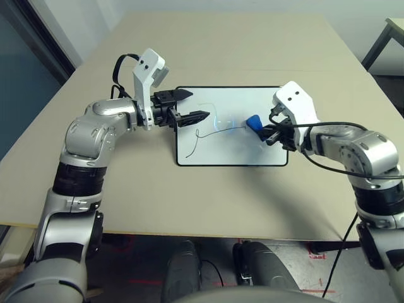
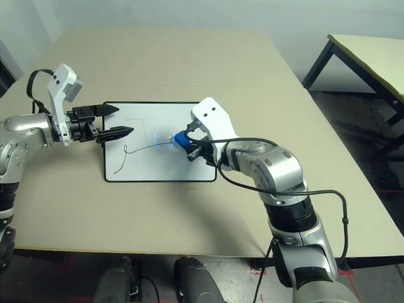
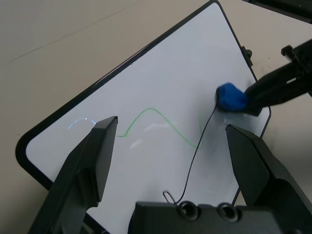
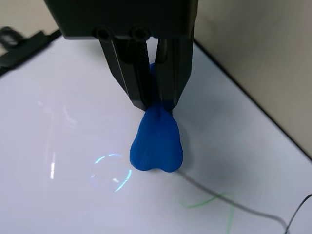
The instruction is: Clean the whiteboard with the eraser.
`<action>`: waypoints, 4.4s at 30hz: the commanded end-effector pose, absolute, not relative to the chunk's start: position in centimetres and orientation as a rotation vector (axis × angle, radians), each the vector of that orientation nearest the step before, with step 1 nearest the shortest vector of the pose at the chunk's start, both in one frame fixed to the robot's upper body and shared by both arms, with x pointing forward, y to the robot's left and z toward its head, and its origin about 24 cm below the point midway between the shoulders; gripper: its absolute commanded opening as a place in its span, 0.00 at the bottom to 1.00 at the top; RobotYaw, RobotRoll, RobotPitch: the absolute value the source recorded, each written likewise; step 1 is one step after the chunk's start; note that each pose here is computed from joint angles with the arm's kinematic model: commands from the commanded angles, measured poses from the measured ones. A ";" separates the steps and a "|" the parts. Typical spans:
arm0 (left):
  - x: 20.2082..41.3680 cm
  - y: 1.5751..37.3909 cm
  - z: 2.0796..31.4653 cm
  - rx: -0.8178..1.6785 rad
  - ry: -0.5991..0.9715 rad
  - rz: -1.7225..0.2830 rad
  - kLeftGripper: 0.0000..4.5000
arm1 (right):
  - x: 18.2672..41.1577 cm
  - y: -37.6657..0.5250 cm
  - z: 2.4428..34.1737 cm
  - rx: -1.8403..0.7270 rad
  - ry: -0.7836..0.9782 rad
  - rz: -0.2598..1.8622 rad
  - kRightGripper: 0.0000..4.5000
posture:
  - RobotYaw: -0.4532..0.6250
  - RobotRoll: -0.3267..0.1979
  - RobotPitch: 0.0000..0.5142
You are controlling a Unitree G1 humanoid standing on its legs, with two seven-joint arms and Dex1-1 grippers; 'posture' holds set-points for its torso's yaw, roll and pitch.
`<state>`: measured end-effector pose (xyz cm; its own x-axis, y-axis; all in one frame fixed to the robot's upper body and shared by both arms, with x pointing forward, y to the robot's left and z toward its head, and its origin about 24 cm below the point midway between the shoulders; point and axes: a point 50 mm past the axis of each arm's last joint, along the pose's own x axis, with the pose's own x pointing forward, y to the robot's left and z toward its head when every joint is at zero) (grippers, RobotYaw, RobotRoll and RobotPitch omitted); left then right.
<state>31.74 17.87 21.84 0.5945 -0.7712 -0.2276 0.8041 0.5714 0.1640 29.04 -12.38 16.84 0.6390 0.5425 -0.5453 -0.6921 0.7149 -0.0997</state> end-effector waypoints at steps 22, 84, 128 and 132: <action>31.2 17.3 21.5 0.249 0.142 -0.936 1.00 | 27.9 -9.0 16.2 -0.293 0.540 0.808 0.01 | 0.29 0.62 0.33; 29.2 20.2 21.7 0.345 0.283 -0.918 1.00 | 29.9 -5.7 17.3 -0.295 0.401 0.850 0.01 | 0.33 0.62 0.33; 29.6 20.4 22.4 0.358 0.264 -0.906 1.00 | 30.7 -6.5 15.8 -0.302 0.388 0.799 0.01 | 0.33 0.62 0.33; 29.9 21.4 23.0 0.381 0.262 -0.862 1.00 | 31.6 -6.0 17.0 -0.309 0.341 0.794 0.01 | 0.33 0.62 0.33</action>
